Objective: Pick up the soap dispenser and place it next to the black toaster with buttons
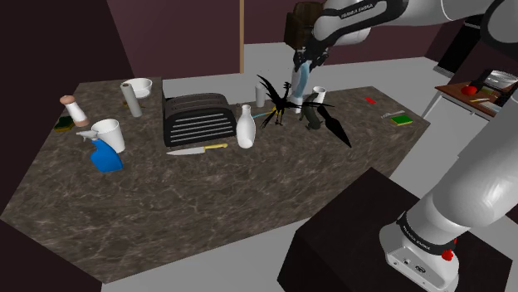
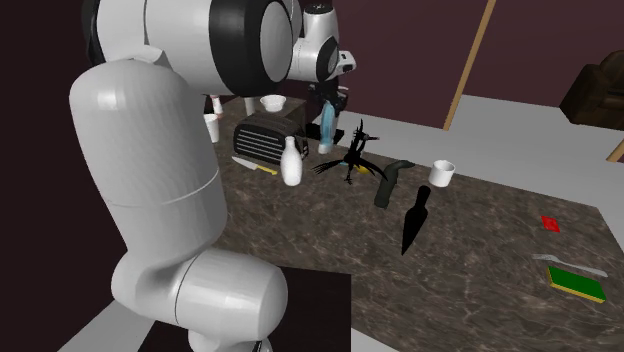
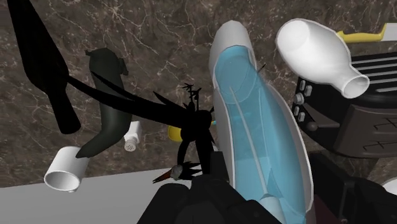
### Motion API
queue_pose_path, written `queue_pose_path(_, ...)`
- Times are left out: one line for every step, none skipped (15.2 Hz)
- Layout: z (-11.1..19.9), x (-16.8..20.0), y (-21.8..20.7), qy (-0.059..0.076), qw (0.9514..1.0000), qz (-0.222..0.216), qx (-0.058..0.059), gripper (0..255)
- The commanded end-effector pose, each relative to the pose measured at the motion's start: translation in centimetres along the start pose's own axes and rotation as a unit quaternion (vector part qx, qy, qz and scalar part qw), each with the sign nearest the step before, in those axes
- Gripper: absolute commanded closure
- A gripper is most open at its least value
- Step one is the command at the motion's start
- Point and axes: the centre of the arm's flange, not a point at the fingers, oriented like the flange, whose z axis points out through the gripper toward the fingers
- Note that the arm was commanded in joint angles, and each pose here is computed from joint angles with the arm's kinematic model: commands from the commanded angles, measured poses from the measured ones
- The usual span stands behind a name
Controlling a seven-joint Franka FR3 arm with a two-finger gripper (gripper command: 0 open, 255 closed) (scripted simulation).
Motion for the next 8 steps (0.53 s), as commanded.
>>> queue_pose_path(-0.1, 0.1, -1.3, 0.0, 1.0, 0.0, 0.0, 255)
queue_pose_path(0.0, 0.1, -2.7, 0.0, 1.0, 0.0, 0.0, 255)
queue_pose_path(0.1, 0.0, -4.0, 0.0, 1.0, 0.0, 0.0, 255)
queue_pose_path(0.2, 0.0, -5.3, 0.0, 1.0, 0.0, 0.0, 255)
queue_pose_path(0.3, 0.0, -6.6, 0.0, 1.0, 0.0, 0.0, 255)
queue_pose_path(0.4, -0.1, -7.9, 0.0, 1.0, 0.0, 0.0, 255)
queue_pose_path(0.5, -0.1, -9.2, 0.0, 1.0, 0.0, 0.0, 255)
queue_pose_path(0.7, -0.2, -10.5, 0.0, 1.0, 0.0, 0.0, 255)
